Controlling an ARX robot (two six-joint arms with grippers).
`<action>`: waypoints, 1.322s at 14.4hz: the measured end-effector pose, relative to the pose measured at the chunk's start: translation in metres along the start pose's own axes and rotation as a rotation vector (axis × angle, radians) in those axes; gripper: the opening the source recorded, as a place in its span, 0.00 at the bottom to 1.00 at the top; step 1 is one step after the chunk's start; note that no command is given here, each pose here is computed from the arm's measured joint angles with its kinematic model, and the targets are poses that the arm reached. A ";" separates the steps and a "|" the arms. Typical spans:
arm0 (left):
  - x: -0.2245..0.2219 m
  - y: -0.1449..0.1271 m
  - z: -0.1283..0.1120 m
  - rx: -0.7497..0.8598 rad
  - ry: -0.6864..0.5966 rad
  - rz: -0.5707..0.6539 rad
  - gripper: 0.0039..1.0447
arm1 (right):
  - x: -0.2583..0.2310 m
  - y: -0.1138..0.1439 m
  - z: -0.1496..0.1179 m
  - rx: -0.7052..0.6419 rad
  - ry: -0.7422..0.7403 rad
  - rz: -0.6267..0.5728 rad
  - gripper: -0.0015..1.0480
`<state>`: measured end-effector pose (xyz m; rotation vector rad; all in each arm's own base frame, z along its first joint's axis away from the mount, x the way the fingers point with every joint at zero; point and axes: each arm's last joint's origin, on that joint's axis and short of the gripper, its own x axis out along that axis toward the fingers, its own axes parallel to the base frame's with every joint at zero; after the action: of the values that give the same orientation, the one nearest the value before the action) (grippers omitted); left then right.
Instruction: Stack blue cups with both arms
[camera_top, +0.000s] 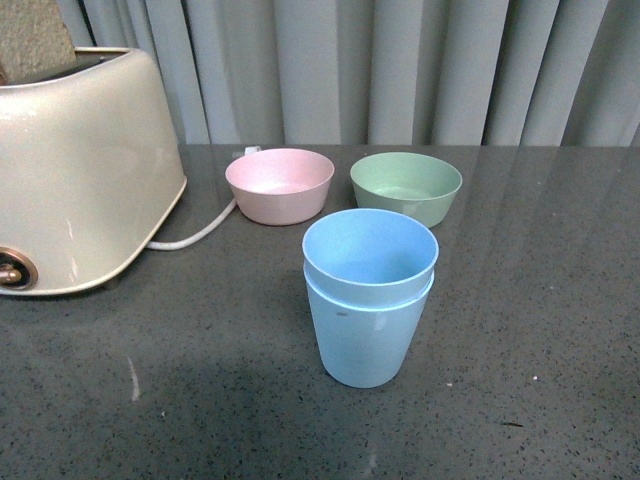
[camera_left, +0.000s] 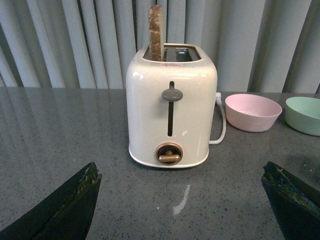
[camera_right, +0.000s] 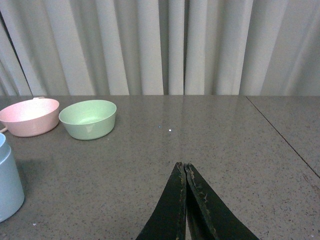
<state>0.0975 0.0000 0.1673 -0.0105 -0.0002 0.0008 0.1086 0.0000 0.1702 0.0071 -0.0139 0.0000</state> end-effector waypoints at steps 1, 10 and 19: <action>0.000 0.000 0.000 0.000 0.000 0.000 0.94 | -0.001 0.000 -0.001 0.000 0.010 0.000 0.02; 0.000 0.000 0.000 0.000 0.000 0.000 0.94 | -0.011 0.000 -0.003 -0.001 0.010 0.000 0.14; 0.000 0.000 0.000 0.000 0.000 0.000 0.94 | -0.011 0.000 -0.003 -0.001 0.010 0.000 0.94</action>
<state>0.0975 0.0000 0.1673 -0.0105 -0.0002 0.0004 0.0972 0.0000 0.1671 0.0063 -0.0036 0.0004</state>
